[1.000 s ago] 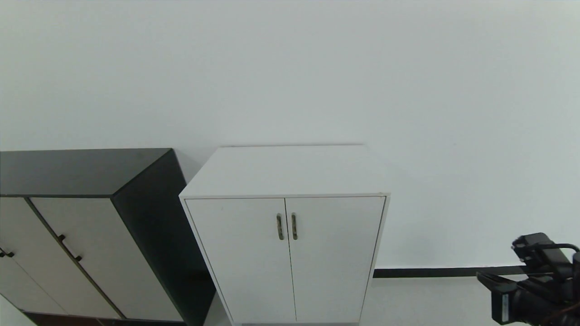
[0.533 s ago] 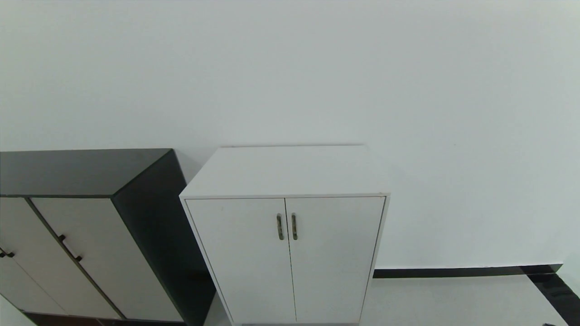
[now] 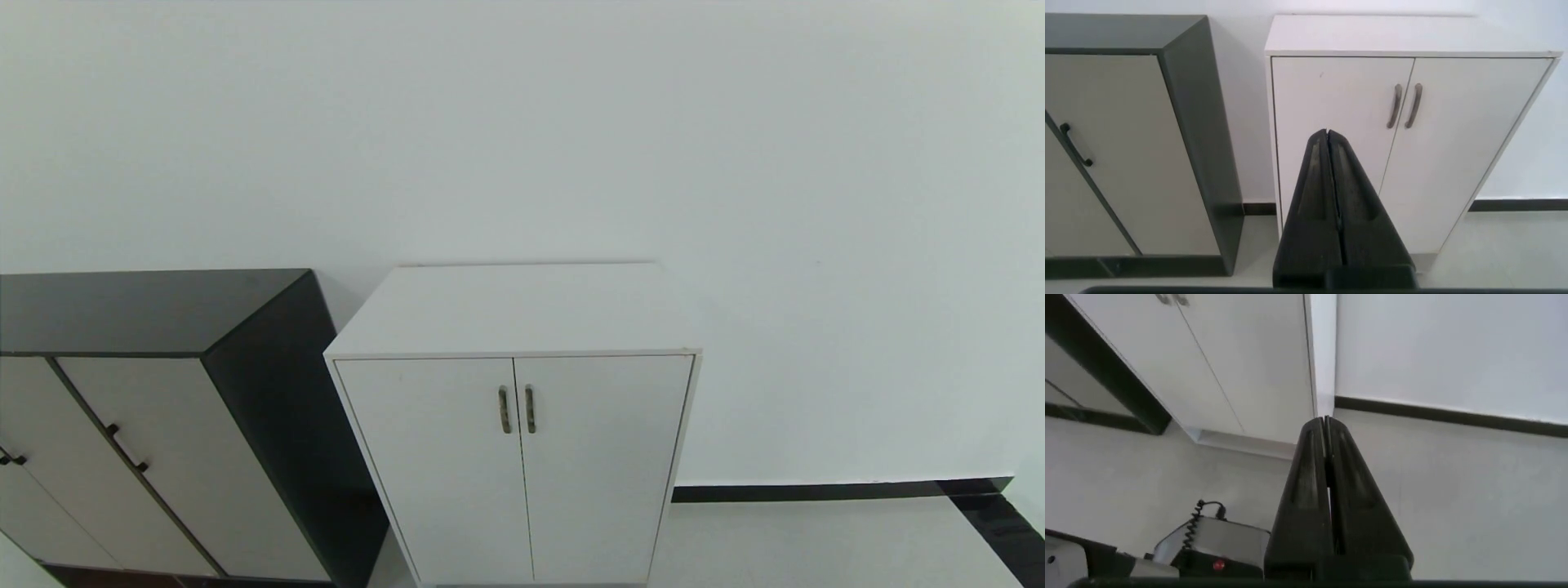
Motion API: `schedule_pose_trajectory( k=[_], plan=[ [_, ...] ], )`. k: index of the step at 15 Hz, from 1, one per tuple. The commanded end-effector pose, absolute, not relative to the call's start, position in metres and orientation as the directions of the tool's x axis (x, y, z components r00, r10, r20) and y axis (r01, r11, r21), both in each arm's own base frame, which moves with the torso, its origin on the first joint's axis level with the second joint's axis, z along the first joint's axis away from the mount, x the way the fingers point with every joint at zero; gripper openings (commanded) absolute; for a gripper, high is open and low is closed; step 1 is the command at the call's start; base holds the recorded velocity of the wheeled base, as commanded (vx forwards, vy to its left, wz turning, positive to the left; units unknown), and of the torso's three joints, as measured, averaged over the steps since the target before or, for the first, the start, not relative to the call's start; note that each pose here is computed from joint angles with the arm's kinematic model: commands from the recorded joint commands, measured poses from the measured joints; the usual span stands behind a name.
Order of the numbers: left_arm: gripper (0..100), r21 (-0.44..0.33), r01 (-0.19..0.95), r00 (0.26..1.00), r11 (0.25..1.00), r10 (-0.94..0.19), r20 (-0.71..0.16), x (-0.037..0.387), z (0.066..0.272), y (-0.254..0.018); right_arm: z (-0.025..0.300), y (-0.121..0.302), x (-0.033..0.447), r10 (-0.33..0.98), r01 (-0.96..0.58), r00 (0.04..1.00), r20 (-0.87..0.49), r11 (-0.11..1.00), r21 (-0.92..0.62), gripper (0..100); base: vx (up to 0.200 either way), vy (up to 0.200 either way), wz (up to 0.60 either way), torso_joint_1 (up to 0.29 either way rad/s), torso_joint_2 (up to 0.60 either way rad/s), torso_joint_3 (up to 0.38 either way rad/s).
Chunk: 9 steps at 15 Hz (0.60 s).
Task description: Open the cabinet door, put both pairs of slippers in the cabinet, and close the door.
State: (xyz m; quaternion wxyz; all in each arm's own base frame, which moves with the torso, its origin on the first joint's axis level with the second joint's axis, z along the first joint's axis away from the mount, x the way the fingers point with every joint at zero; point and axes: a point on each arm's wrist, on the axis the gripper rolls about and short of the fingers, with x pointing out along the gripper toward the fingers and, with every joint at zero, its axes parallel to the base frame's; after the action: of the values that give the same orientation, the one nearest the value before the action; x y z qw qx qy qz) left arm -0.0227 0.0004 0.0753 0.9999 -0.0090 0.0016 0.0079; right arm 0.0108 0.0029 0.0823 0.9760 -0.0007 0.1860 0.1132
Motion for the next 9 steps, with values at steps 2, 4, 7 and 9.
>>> schedule_pose_trajectory(
  k=[2, 4, 7, 9],
  plan=[
    [0, -0.018, -0.017, 1.000, 1.000, 0.017, -0.005, -0.0226, 0.0754, 0.0004, 0.0831, 0.0024, 0.0070, 0.268, -0.270, 0.909, -0.319, 0.962, 0.037, 0, 0.000, 0.000, 0.00, 0.000, 0.00, 0.000],
    [0, -0.018, -0.017, 1.000, 1.000, 0.017, -0.005, -0.0226, 0.0754, 0.0004, 0.0826, 0.0025, 0.0068, 0.288, -0.296, 0.903, -0.319, 0.955, 0.026, 0, 0.000, 0.000, 0.00, 0.000, 0.00, 0.000],
    [0, -0.018, -0.017, 1.000, 1.000, 0.017, -0.005, -0.0226, 0.0754, 0.0004, 0.0791, 0.0011, 0.0024, 0.301, -0.338, 0.900, -0.317, 0.938, -0.069, 0, 0.000, 0.000, 0.00, 0.000, 0.00, 0.000],
    [0, -0.018, -0.017, 1.000, 1.000, 0.017, -0.005, -0.0226, 0.0754, 0.0004, 0.0790, -0.0002, -0.0012, 0.205, -0.226, 0.940, -0.273, 0.973, -0.048, 0, 0.000, 0.000, 0.00, 0.000, 0.00, 0.000]
  ],
)
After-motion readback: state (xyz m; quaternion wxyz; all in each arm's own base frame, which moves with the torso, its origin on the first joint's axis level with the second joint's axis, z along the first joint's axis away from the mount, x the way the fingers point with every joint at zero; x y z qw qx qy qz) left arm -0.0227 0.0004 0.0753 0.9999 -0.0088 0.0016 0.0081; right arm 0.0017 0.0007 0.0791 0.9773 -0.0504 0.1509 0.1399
